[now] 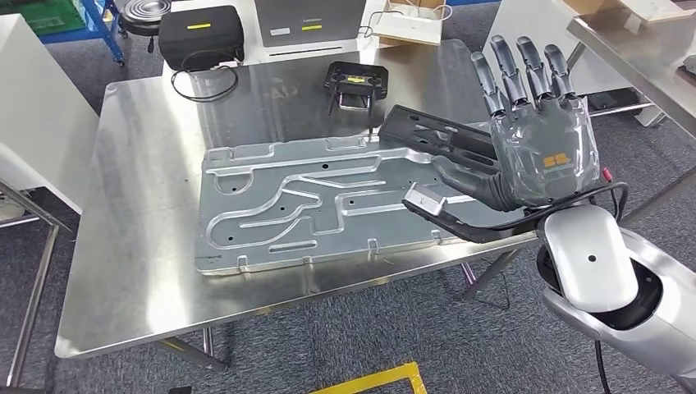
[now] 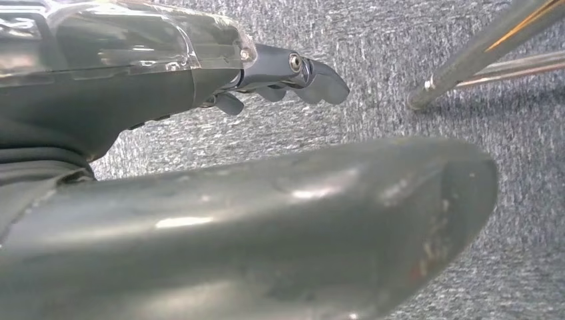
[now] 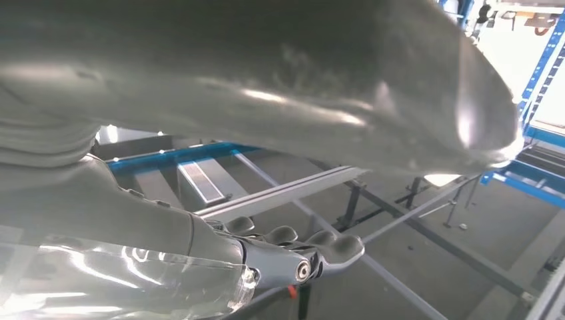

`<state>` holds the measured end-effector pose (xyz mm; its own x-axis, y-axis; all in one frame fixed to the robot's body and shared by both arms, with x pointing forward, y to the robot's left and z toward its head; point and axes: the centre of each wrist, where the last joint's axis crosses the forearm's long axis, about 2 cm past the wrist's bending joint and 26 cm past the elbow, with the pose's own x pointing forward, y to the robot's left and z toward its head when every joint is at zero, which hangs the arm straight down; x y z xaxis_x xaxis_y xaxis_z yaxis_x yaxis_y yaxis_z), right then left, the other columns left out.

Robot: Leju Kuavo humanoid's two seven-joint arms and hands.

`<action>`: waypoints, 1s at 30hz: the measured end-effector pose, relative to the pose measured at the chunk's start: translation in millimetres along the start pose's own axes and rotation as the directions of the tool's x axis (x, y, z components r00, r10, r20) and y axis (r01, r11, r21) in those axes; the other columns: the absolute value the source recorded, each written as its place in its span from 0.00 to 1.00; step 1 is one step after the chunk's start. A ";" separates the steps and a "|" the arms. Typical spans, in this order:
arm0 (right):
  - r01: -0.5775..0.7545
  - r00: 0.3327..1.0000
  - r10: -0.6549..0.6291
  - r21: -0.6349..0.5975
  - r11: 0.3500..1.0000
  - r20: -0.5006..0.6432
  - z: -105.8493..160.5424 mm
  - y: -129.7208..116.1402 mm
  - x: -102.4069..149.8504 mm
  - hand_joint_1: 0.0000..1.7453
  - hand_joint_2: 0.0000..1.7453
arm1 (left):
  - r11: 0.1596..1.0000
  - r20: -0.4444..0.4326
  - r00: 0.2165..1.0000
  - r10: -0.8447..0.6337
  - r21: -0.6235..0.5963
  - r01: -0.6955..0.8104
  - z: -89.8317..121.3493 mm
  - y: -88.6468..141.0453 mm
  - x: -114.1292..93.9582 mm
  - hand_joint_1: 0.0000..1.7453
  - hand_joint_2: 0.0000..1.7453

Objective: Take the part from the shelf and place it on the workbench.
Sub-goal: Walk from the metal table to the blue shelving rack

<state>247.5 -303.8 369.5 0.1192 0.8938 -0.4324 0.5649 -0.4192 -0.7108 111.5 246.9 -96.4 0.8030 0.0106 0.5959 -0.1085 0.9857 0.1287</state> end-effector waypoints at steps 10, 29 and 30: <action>0.005 1.000 -0.005 0.004 1.000 0.004 0.1 -0.1 0.6 0.00 0.00 | 1.000 0.000 1.000 -0.001 0.000 0.001 0.0 0.0 -0.1 0.00 0.00; -0.010 1.000 0.010 -0.001 1.000 -0.003 -3.9 -2.8 -3.1 0.00 0.00 | 1.000 0.000 1.000 -0.002 -0.006 0.002 -0.5 -3.0 3.0 0.00 0.00; -0.010 1.000 0.010 -0.001 1.000 -0.003 -4.1 -2.9 -3.2 0.00 0.00 | 1.000 -0.001 1.000 -0.002 -0.006 0.002 -0.4 -3.1 2.8 0.00 0.00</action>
<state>248.8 -304.8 375.2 0.1273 0.8899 -0.4380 0.5647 -0.4281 -0.7056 114.3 244.0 -95.4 0.8037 0.0092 0.5950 -0.1037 0.9867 0.1248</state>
